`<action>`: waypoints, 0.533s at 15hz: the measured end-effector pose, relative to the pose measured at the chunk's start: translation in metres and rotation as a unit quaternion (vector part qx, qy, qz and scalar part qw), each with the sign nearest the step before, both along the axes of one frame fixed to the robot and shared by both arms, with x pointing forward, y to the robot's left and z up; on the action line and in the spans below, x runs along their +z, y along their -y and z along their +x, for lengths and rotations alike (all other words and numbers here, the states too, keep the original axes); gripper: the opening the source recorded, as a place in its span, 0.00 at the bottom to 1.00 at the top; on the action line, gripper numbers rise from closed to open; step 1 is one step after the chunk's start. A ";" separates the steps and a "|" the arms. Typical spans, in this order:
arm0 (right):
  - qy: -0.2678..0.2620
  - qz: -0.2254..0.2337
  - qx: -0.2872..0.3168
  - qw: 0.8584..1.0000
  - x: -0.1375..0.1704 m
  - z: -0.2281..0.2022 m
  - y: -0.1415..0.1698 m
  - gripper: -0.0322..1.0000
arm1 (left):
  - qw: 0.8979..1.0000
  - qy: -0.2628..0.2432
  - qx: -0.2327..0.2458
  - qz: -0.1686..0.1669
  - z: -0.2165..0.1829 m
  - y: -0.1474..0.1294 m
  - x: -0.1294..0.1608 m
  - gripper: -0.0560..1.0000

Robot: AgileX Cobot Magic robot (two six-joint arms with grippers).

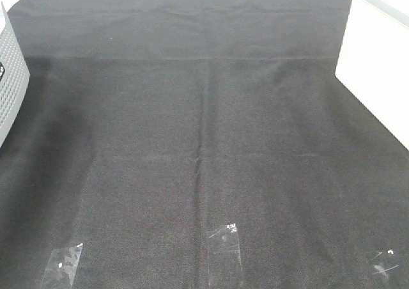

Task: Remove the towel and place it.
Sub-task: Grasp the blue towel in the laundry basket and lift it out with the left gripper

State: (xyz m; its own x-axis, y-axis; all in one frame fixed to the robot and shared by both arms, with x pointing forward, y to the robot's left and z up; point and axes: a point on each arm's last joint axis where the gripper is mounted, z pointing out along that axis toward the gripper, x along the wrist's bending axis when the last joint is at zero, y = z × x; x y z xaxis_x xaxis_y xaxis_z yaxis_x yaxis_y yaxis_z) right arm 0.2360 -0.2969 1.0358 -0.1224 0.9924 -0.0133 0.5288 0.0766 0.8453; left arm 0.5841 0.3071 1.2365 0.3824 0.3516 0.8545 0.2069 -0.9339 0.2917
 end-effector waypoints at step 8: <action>0.000 0.000 0.000 1.000 0.000 0.000 0.000 0.96 | 0.987 0.104 -0.117 0.019 -0.038 0.072 0.041 0.05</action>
